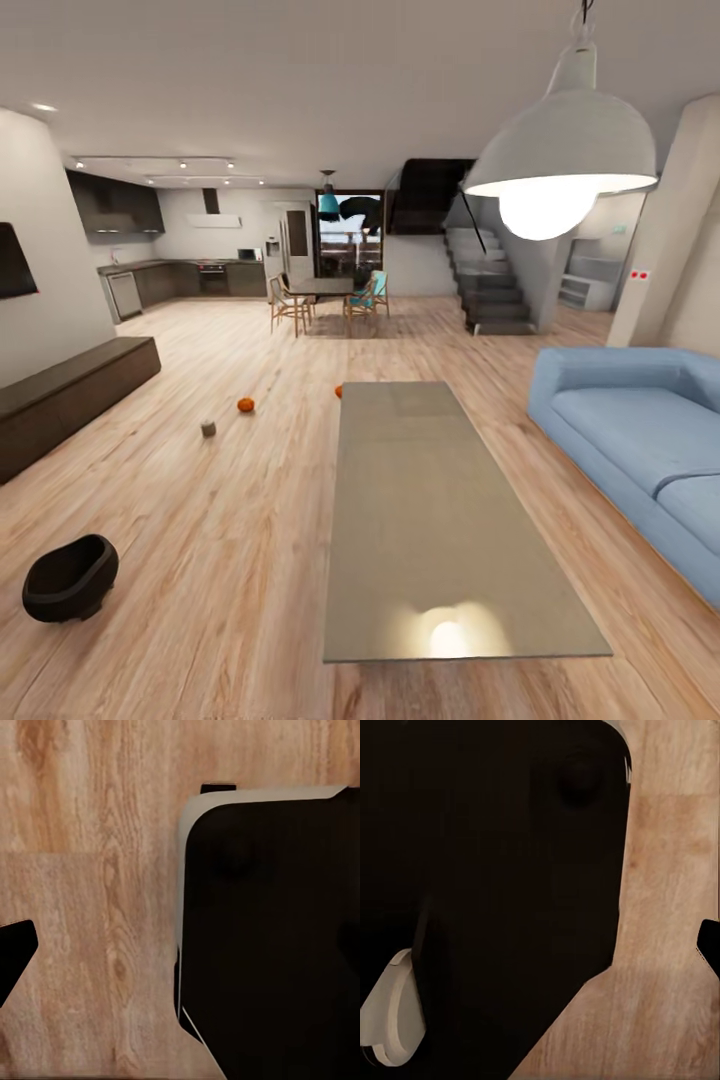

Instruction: Place each of the two pumpkins and all three candles from the living room inside a cabinet in the living room (use any cabinet), then make sure every cabinet is closed, and position the cauldron so it is next to a table in the living room.

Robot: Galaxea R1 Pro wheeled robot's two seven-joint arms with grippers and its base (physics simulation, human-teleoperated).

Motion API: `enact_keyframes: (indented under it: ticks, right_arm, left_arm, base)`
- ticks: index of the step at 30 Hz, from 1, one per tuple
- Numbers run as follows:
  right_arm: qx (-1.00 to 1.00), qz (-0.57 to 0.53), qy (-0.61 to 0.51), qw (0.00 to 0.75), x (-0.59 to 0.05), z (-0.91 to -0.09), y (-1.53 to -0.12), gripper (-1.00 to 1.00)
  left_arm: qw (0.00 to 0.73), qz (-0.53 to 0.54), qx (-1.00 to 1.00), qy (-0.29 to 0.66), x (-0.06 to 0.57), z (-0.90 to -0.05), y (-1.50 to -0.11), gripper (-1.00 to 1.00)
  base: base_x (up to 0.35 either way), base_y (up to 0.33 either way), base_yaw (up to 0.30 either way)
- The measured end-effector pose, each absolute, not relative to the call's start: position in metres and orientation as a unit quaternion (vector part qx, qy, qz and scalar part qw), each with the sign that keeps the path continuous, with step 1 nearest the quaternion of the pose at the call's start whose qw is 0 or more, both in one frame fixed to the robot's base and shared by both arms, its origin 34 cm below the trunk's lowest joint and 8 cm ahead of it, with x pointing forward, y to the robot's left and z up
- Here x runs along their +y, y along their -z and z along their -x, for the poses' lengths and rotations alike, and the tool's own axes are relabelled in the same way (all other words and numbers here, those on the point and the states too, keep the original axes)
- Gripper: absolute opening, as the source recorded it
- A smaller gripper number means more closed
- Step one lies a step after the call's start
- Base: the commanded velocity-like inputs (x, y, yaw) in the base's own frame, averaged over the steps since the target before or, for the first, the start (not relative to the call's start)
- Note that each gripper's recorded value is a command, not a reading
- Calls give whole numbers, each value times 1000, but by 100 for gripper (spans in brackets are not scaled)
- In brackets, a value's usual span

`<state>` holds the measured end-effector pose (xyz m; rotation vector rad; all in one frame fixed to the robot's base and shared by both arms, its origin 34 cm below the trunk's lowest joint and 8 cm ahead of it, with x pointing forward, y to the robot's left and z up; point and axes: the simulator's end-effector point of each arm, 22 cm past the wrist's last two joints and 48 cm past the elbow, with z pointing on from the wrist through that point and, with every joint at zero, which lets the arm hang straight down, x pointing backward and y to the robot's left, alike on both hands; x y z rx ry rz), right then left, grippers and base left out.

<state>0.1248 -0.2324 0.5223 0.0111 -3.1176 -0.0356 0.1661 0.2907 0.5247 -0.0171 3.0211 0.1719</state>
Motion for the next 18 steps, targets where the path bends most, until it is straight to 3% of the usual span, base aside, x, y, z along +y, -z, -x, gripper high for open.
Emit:
enact_keyframes:
  ticks: [18]
  right_arm:
    - [-1000,-3,9,12,-236,-125,-522,100]
  left_arm:
    - [58,8,997,-56,289,-166,-525,100]
  base:
    - [0,0,270]
